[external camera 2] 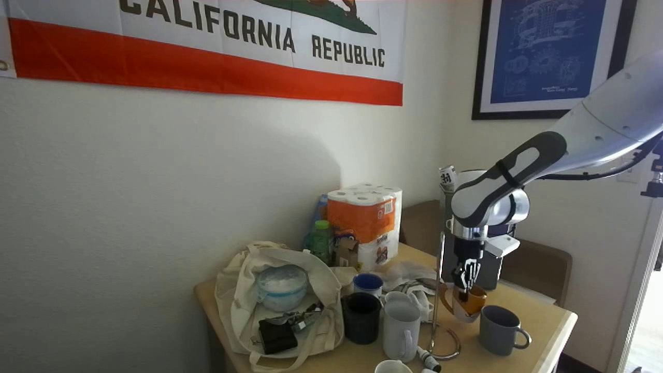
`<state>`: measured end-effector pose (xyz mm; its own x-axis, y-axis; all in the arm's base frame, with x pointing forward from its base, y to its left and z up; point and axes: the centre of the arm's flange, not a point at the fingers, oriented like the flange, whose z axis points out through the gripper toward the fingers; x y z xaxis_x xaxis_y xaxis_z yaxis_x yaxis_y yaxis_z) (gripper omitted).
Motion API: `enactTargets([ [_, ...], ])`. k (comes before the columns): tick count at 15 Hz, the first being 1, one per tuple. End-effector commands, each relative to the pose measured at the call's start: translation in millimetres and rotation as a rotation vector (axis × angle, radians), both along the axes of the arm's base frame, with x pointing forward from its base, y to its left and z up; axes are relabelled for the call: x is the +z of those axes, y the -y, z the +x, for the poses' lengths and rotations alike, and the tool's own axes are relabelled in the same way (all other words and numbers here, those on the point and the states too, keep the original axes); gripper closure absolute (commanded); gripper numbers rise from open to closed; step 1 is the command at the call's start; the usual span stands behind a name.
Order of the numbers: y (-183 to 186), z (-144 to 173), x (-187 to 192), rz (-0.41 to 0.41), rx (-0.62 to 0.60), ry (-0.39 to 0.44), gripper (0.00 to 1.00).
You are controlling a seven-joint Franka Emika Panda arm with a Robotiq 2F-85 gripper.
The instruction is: Take the white and yellow mug out of the white mug and put it on the table
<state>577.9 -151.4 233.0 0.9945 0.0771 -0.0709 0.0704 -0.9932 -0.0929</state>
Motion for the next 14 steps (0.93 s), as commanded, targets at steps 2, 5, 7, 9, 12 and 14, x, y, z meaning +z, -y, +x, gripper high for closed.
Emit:
enactTargets([
  [2, -5, -13, 5, -0.029, 0.008, -0.004, 0.98],
  [5, -9, -10, 1, -0.048, 0.03, -0.017, 0.98],
  [7, -12, -8, -2, -0.065, 0.048, -0.025, 0.95],
  [9, -16, -6, -4, -0.08, 0.064, -0.033, 0.64],
  [12, -21, -3, -5, -0.1, 0.08, -0.039, 0.43],
  [14, -24, -2, -5, -0.108, 0.09, -0.039, 0.28],
])
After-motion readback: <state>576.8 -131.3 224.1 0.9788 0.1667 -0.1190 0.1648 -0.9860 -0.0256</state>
